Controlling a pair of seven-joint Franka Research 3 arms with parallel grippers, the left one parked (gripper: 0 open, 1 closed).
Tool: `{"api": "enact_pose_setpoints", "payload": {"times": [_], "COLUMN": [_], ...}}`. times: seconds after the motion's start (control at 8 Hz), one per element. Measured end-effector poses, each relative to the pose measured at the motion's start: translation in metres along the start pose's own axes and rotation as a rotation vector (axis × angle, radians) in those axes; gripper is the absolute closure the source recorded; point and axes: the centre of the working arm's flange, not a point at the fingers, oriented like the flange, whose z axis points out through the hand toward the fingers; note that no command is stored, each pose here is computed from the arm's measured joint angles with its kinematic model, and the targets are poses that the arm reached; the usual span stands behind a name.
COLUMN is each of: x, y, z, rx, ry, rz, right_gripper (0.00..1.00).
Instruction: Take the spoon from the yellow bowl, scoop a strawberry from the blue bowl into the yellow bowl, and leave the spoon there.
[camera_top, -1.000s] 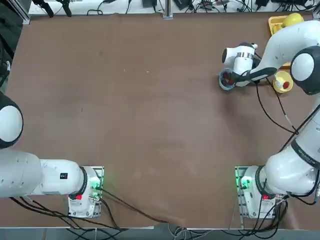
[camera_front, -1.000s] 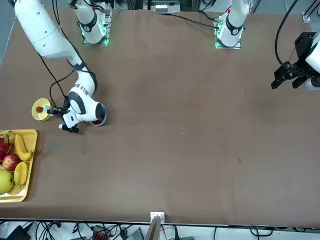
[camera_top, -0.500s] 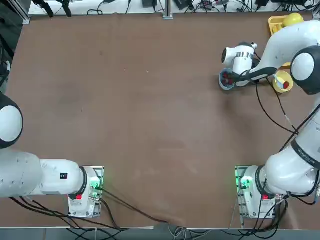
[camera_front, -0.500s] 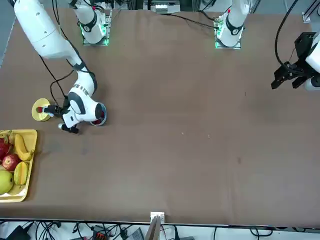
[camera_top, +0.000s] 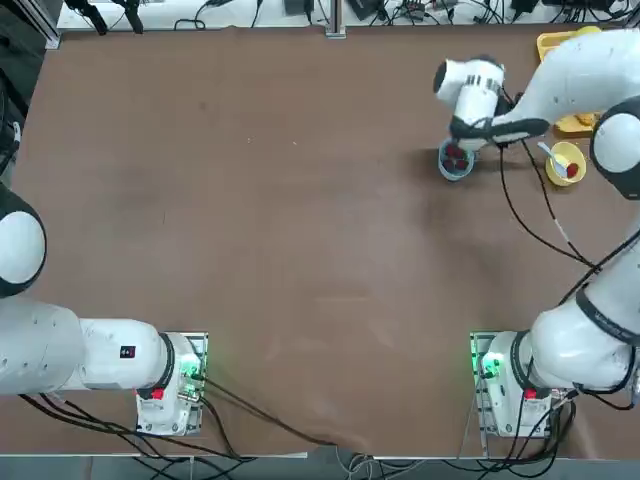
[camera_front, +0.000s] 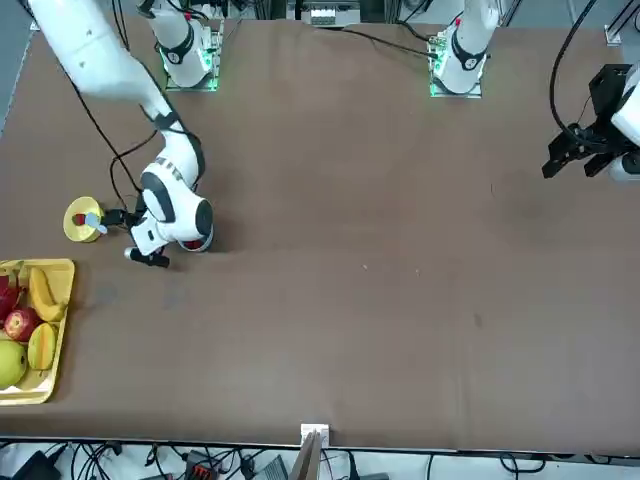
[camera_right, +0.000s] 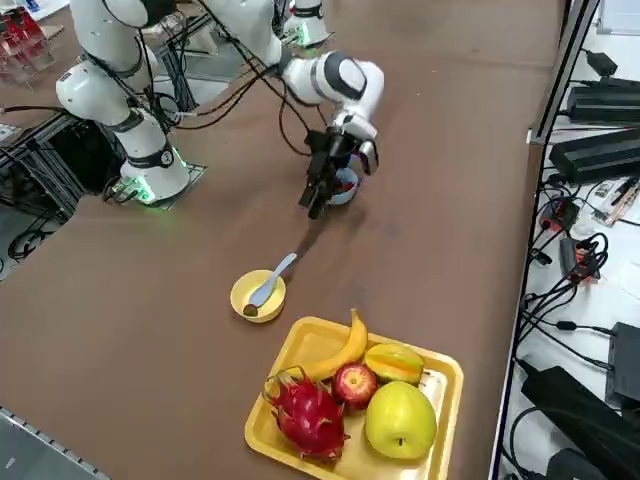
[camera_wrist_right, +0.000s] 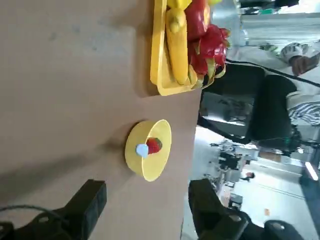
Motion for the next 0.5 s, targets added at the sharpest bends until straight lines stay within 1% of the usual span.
{"api": "enact_pose_setpoints", "payload": {"times": [0.25, 0.5], "x": [0.01, 0.019], "y": [0.053, 0.111], "z": [-0.045, -0.079], "rx": [0.129, 0.246], "ry": [-0.016, -0.006], "rz": [-0.034, -0.071], "right_gripper": [0.0, 0.0]}}
